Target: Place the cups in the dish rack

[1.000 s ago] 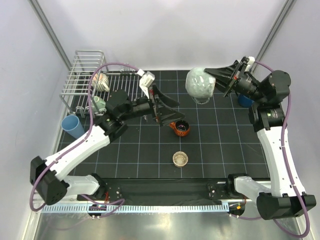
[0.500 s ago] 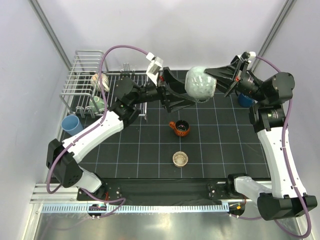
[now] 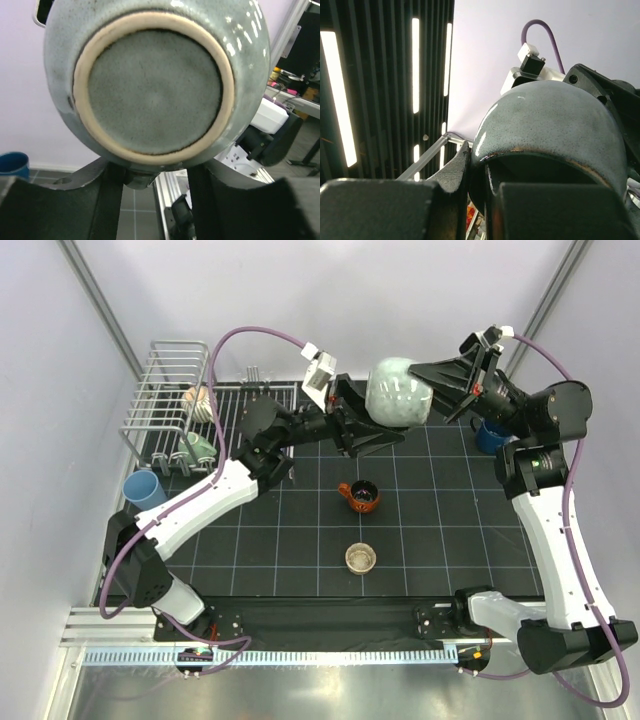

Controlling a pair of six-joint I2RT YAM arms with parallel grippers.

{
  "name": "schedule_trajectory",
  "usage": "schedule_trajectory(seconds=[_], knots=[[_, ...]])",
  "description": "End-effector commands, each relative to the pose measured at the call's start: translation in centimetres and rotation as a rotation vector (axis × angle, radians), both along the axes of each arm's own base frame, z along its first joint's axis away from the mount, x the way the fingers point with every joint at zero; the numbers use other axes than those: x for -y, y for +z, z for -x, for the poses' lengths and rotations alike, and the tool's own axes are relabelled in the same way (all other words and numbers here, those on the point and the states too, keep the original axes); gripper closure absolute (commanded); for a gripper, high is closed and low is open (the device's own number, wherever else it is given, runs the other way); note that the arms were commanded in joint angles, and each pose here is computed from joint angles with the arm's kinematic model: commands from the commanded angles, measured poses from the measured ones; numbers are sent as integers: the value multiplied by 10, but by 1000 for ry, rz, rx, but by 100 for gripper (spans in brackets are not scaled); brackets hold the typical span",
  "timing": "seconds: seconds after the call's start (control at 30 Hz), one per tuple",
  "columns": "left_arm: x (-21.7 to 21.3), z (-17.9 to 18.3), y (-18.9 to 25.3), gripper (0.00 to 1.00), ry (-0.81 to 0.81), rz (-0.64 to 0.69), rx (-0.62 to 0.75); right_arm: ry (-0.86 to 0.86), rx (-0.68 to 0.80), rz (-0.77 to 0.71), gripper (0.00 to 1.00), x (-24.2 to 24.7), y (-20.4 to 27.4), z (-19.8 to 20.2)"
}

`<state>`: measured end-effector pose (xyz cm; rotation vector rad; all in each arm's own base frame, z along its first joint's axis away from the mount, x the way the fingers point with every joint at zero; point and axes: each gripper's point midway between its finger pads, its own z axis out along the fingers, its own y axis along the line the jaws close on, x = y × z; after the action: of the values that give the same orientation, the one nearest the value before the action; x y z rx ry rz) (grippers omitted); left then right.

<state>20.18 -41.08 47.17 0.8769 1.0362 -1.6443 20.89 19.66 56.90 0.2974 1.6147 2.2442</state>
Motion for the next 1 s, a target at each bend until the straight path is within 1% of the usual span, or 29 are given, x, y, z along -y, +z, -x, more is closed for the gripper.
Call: schedule_trajectory(seconds=[0.0, 0.27, 0.33, 0.37, 0.4, 0.47, 0.57, 0.63, 0.67, 0.73, 0.77, 0.8, 0.83, 0.9, 0.93, 0.97], knots=[[-1, 8, 29, 54, 20, 99, 55, 180, -296, -303, 96, 21, 62, 30], [2, 5, 36, 68, 82, 156, 12, 167, -322, -348, 96, 26, 52, 28], [4, 7, 38, 67, 82, 168, 11, 163, -329, -361, 96, 26, 48, 28], [5, 7, 38, 65, 82, 169, 7, 155, -329, -377, 96, 28, 49, 27], [7, 8, 38, 59, 80, 173, 6, 152, -338, -380, 96, 28, 47, 25], [7, 6, 39, 54, 93, 186, 5, 159, -348, -379, 96, 26, 45, 24], [8, 6, 44, 52, 98, 205, 7, 157, -350, -393, 96, 26, 46, 23], [8, 5, 48, 54, 98, 220, 3, 170, -353, -385, 96, 24, 46, 24], [9, 4, 48, 61, 100, 224, -1, 171, -353, -384, 96, 24, 45, 24], [7, 5, 53, 66, 100, 241, -2, 173, -355, -385, 96, 24, 44, 25], [6, 5, 55, 71, 98, 247, -5, 176, -358, -384, 96, 23, 43, 25], [6, 6, 55, 72, 99, 248, -6, 177, -354, -385, 96, 23, 42, 25], [5, 5, 55, 72, 104, 251, -7, 176, -355, -384, 96, 23, 42, 25], [4, 1, 53, 64, 125, 254, -24, 175, -352, -384, 96, 23, 42, 25], [2, 0, 52, 62, 133, 260, -29, 177, -354, -385, 96, 23, 42, 25], [0, 1, 54, 62, 139, 273, -31, 177, -355, -387, 96, 23, 42, 25]])
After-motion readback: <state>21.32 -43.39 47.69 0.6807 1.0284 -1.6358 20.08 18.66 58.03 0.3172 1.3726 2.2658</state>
